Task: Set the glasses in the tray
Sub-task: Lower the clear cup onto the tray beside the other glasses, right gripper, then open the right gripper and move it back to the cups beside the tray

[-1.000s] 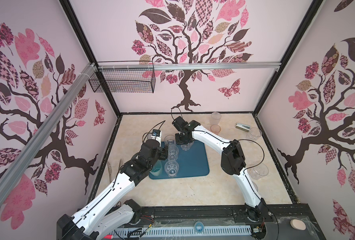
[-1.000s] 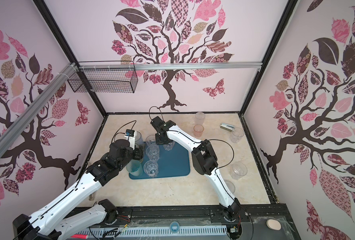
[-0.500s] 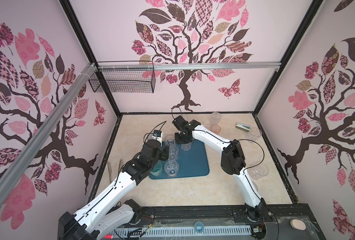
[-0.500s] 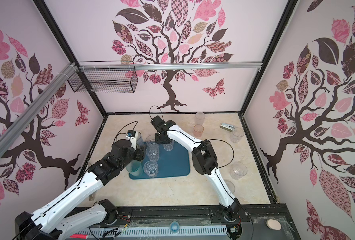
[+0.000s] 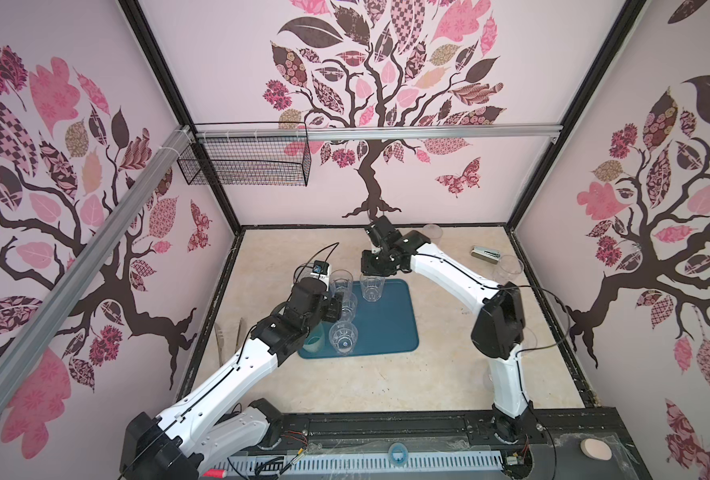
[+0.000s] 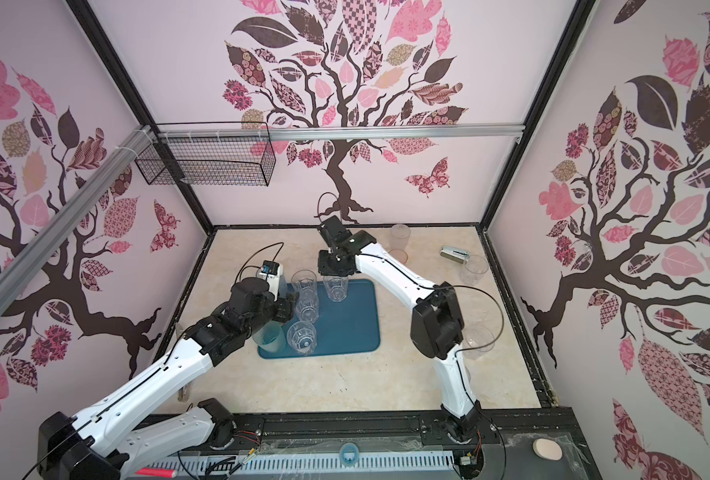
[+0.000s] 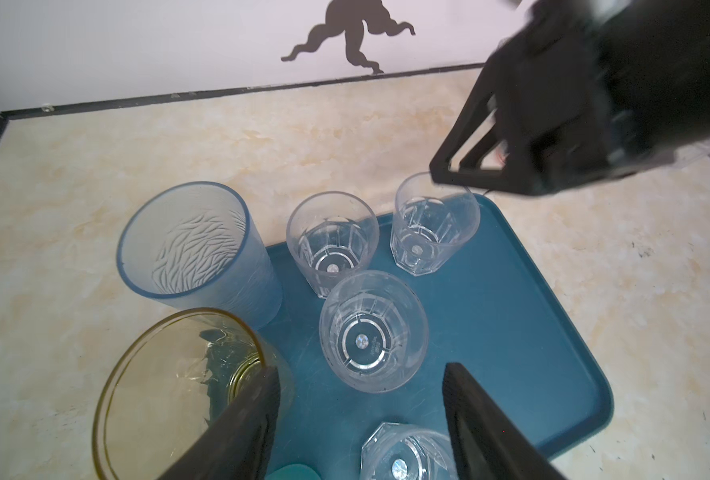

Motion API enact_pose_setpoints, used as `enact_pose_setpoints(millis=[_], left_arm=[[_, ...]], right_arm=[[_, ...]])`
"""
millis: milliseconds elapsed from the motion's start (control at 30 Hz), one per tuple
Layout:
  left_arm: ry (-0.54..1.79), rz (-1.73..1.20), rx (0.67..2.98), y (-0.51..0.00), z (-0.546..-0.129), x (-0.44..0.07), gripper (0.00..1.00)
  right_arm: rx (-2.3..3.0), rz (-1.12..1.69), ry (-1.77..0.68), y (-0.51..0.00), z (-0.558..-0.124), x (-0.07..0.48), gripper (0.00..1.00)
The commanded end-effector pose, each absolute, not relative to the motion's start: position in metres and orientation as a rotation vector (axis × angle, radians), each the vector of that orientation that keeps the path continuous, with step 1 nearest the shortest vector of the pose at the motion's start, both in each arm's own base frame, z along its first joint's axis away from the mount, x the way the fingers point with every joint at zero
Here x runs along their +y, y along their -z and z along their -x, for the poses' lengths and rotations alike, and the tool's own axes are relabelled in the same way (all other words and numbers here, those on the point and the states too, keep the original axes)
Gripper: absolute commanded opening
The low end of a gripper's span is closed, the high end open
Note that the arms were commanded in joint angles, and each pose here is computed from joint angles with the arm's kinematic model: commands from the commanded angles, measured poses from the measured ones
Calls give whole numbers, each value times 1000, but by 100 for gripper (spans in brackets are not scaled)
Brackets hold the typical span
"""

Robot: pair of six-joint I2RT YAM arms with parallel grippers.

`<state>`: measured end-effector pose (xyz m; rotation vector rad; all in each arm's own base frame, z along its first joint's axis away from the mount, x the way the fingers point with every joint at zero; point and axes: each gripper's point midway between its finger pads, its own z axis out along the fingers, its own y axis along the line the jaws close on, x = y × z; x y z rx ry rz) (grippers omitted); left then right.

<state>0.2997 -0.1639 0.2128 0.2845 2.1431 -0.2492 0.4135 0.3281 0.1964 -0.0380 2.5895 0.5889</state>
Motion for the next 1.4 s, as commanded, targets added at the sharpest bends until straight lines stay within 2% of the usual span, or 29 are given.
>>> enact_pose_setpoints(millis=[0,167,333,700,1367], left_arm=[[352,-356,2093,-225,-300,-184,66],[374,-467,2098,-215,-295,-215,66],[396,-477,2123,-204,-292,-227,66],[287,-464,2121,-204,-293,-210,67],[321,-471,2120,-205,-293,-216,67]], right_arm=[[2480,-133,-718,-223,-419,293,48],[2543,-289,-879,-183,-414,266,60],[2599,-294,-938,-155,-413,275,64],[2689,-315,-1078,-118,-418,302,58],[2719,-299,-1139,-107,-417,319,56]])
